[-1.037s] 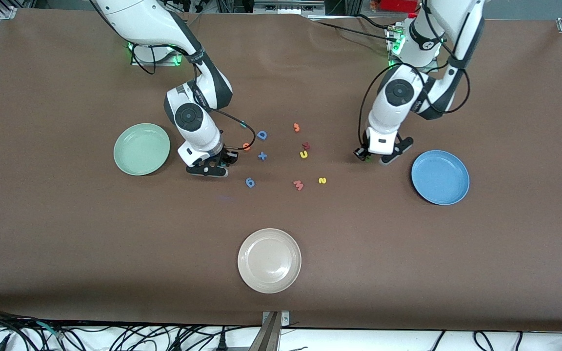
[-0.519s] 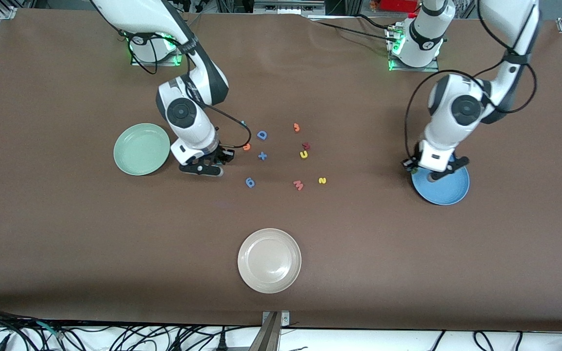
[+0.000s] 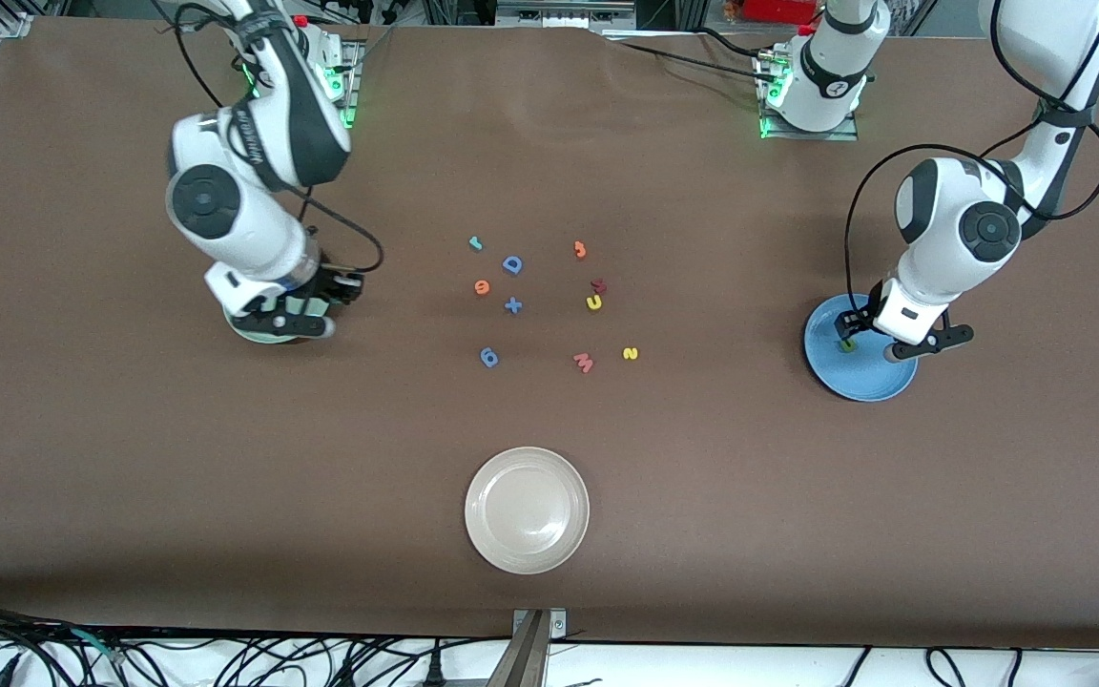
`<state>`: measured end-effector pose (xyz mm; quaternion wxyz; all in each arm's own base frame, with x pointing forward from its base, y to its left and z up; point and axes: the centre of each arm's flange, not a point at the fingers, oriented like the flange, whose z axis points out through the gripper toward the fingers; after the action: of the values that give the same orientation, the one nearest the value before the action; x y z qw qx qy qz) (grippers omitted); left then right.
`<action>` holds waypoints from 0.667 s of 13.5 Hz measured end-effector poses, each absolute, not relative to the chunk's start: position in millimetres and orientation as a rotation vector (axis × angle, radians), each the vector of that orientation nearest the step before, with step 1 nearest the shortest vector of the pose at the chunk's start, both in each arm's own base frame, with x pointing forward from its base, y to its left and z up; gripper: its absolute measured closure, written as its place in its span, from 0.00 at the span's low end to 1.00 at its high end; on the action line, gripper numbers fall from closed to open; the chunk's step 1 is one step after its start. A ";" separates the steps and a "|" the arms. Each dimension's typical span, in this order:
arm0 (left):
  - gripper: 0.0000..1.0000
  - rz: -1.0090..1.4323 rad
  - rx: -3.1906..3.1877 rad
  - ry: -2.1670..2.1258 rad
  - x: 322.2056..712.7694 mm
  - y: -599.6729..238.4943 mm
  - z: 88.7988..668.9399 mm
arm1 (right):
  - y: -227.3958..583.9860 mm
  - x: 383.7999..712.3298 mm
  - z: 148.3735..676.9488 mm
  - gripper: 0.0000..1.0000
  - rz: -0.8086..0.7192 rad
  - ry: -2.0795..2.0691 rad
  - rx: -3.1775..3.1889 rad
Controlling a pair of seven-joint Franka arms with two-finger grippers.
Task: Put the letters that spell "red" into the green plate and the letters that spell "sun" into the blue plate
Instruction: 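Place n on blue plate with the left gripper, q on green with the right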
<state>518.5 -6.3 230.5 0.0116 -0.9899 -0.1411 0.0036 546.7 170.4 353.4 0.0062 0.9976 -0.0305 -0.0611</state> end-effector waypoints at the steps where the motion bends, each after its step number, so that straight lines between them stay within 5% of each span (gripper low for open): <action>1: 0.18 0.000 -3.088 -0.457 521.0 -13.0 233.1 | 149.9 550.8 354.1 0.73 -0.205 -0.085 3.118; 3: 0.00 -0.026 -3.091 -0.530 526.0 -45.6 240.0 | 117.6 553.9 347.2 0.73 -0.234 -0.060 3.110; 9: 0.00 -0.128 -3.151 -0.510 524.9 -203.3 268.3 | 80.4 519.5 259.9 0.73 -0.219 -0.031 3.083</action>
<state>524.9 -203.3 268.3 -0.0264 -0.9860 -0.1597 -0.0401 519.5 80.4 259.9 0.0255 0.9971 -0.0099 -0.0709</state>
